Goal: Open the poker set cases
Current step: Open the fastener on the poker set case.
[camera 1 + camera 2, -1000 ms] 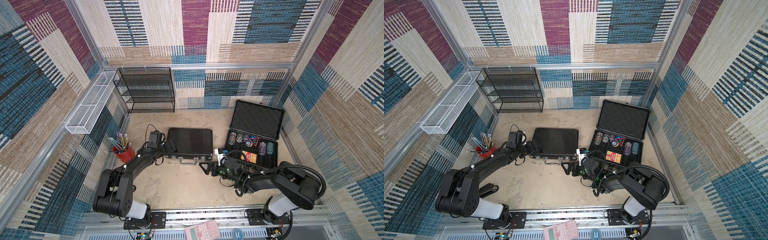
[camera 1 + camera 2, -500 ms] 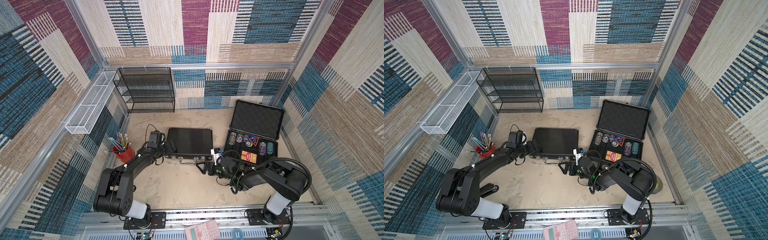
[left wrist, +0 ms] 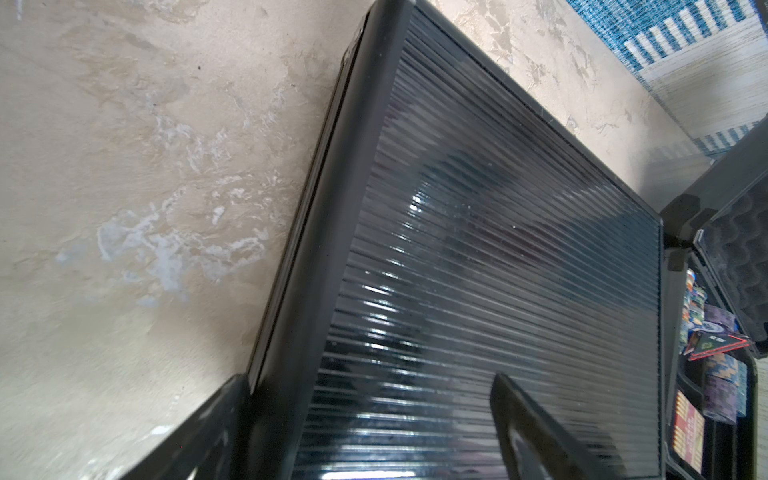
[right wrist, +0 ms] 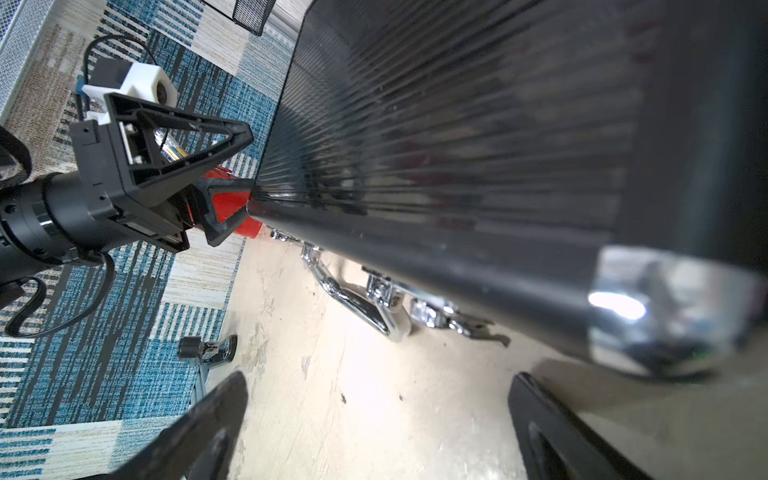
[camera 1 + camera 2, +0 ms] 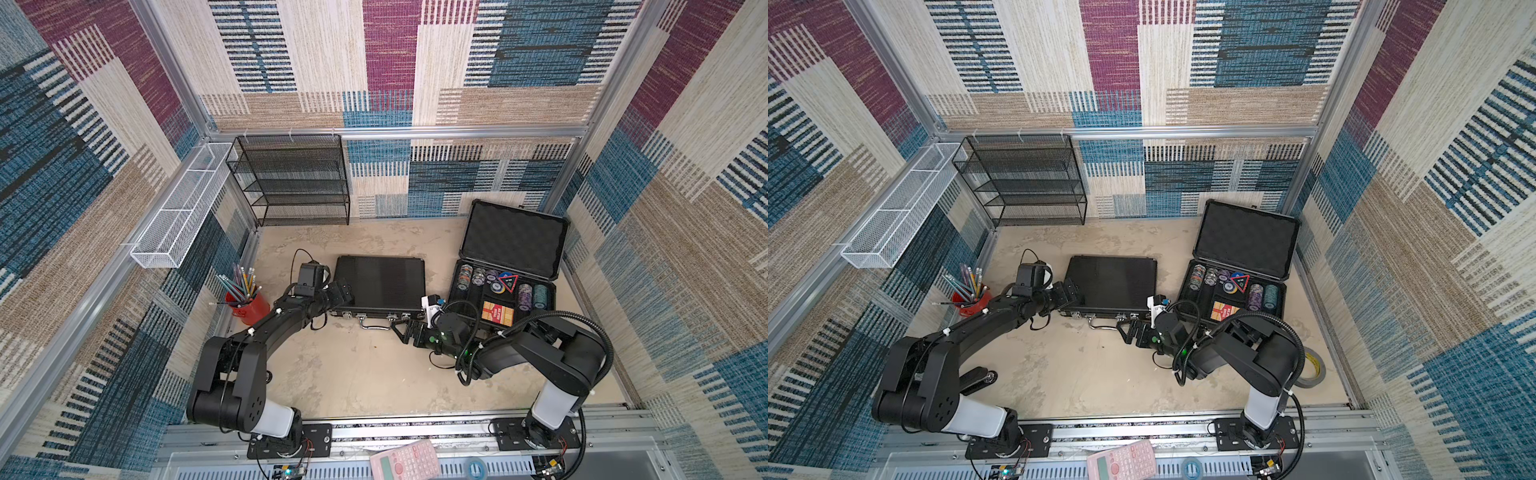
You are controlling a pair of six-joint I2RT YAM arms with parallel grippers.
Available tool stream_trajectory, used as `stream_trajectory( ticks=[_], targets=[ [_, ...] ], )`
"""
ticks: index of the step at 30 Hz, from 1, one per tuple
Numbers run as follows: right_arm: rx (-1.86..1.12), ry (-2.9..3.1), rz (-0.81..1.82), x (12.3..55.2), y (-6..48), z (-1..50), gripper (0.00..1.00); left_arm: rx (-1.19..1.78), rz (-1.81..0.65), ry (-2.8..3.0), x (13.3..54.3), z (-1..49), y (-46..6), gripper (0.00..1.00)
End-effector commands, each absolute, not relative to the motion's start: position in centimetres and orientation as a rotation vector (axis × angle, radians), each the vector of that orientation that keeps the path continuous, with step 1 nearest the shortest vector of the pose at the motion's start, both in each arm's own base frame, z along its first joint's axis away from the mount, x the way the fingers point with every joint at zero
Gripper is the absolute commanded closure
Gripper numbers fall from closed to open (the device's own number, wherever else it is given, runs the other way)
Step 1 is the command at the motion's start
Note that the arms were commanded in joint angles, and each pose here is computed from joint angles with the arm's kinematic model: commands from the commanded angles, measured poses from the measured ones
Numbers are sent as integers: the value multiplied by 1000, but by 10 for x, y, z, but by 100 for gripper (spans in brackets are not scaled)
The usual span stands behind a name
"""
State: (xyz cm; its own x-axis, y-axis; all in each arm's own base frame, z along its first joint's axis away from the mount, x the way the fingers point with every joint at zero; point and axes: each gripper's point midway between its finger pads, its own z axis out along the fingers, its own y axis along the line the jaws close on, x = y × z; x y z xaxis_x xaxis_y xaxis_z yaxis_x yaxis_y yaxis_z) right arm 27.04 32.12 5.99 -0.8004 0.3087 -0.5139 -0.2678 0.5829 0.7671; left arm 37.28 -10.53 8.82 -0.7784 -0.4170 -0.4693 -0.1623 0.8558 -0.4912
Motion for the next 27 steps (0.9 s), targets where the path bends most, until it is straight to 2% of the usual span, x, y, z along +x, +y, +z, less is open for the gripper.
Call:
stream_trajectory(
  ticks=[1,17,27],
  targets=[
    [53,2159,1202,276,322,65,1,-356,-760,2402,376,104,-129,9],
    [58,2069,1243,281,323,77,1,-354,-810,2442,376,94,-137,11],
    [59,2075,1247,280,321,78,1,-369,-714,2473,376,91,-127,11]
  ],
)
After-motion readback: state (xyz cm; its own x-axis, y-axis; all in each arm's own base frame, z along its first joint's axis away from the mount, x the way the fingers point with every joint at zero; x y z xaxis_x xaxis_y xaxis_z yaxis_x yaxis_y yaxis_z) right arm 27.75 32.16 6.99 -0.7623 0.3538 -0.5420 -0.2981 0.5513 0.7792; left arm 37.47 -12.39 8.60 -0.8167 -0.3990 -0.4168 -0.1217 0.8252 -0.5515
